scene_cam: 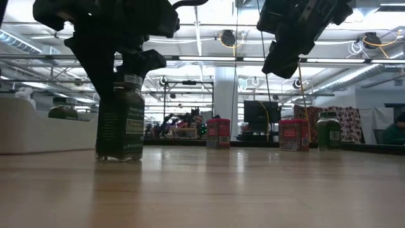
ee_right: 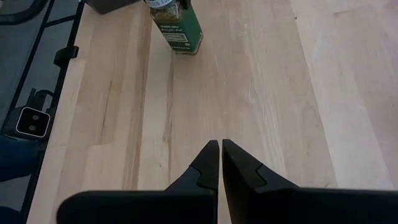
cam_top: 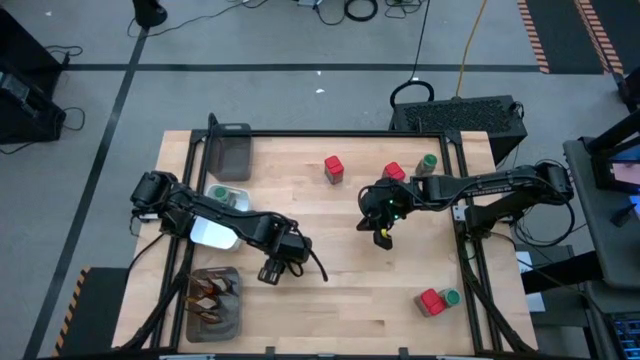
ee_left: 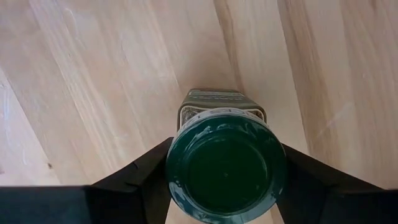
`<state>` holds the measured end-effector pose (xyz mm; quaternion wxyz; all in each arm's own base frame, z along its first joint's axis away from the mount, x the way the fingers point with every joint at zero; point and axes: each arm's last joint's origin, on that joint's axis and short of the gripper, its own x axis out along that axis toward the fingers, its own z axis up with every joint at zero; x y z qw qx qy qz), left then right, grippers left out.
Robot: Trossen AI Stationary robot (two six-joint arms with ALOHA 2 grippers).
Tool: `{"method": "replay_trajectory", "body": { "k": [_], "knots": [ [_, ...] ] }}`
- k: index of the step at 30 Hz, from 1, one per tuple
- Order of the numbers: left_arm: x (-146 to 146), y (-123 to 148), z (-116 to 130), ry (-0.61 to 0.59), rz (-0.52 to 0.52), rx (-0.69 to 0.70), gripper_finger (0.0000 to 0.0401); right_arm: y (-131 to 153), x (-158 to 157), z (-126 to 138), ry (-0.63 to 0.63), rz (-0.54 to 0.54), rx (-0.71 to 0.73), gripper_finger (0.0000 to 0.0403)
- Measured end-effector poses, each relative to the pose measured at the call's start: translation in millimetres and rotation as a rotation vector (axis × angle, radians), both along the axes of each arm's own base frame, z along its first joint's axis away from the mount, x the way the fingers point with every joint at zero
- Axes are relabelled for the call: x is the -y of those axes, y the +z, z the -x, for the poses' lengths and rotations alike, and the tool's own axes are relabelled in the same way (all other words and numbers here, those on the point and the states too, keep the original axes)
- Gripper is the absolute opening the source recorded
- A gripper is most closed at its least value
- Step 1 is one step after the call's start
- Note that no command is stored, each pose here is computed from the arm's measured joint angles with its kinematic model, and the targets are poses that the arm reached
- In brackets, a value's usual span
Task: Sort spices by type
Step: Put the green seasoning bottle into the white bin
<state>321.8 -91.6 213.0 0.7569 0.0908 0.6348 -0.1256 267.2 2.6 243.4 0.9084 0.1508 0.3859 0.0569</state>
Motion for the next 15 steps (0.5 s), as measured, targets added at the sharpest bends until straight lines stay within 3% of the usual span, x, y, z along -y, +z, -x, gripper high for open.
{"method": "replay_trajectory", "body": {
  "k": [15],
  "knots": [
    [-1.9,3.8,1.8,0.055,0.012,-0.005,0.0232,0.0,0.0,0.0,0.002,0.002,0.000,0.0000]
  ]
}}
